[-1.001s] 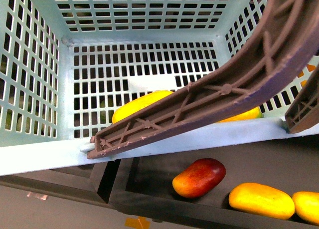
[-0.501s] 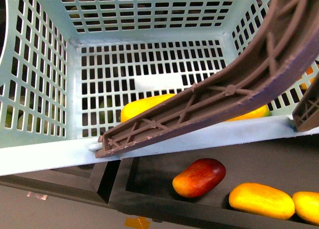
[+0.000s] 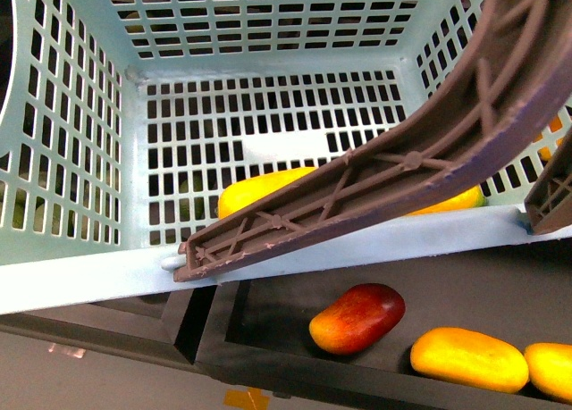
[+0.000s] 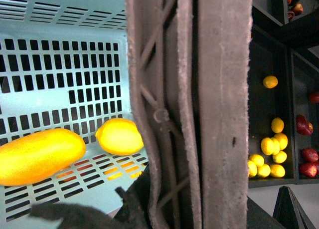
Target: Pick lemon and mango into basket
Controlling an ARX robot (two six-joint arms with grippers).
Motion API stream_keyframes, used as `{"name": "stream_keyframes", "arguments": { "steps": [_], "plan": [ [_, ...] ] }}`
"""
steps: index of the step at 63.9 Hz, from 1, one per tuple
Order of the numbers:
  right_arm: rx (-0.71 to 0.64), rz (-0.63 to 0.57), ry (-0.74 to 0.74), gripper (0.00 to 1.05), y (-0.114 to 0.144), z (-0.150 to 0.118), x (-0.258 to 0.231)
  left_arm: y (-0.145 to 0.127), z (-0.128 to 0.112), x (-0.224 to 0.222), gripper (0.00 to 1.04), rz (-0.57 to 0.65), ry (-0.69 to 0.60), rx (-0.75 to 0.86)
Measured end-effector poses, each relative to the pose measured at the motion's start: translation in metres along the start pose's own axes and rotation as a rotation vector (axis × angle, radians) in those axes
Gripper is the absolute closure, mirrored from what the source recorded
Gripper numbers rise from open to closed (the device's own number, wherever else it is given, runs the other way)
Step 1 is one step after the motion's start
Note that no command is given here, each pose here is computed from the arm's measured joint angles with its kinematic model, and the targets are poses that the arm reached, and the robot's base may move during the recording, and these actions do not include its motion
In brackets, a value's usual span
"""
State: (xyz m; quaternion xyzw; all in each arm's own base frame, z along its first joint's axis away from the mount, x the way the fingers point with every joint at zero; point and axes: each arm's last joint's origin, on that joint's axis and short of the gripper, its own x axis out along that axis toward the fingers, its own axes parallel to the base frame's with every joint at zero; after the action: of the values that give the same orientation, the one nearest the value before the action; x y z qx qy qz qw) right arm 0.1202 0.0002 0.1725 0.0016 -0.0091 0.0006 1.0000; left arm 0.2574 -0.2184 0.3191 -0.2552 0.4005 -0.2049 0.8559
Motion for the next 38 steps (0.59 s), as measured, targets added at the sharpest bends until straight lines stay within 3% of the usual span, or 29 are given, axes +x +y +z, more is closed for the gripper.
{"name": "stream_keyframes", "arguments": {
  "steps": [38],
  "plan": [
    [0.0,0.0,0.0,1.03,0.0,0.0,-0.012,0.0,0.0,0.0,0.9,0.0,0.0,0.0]
  ]
}}
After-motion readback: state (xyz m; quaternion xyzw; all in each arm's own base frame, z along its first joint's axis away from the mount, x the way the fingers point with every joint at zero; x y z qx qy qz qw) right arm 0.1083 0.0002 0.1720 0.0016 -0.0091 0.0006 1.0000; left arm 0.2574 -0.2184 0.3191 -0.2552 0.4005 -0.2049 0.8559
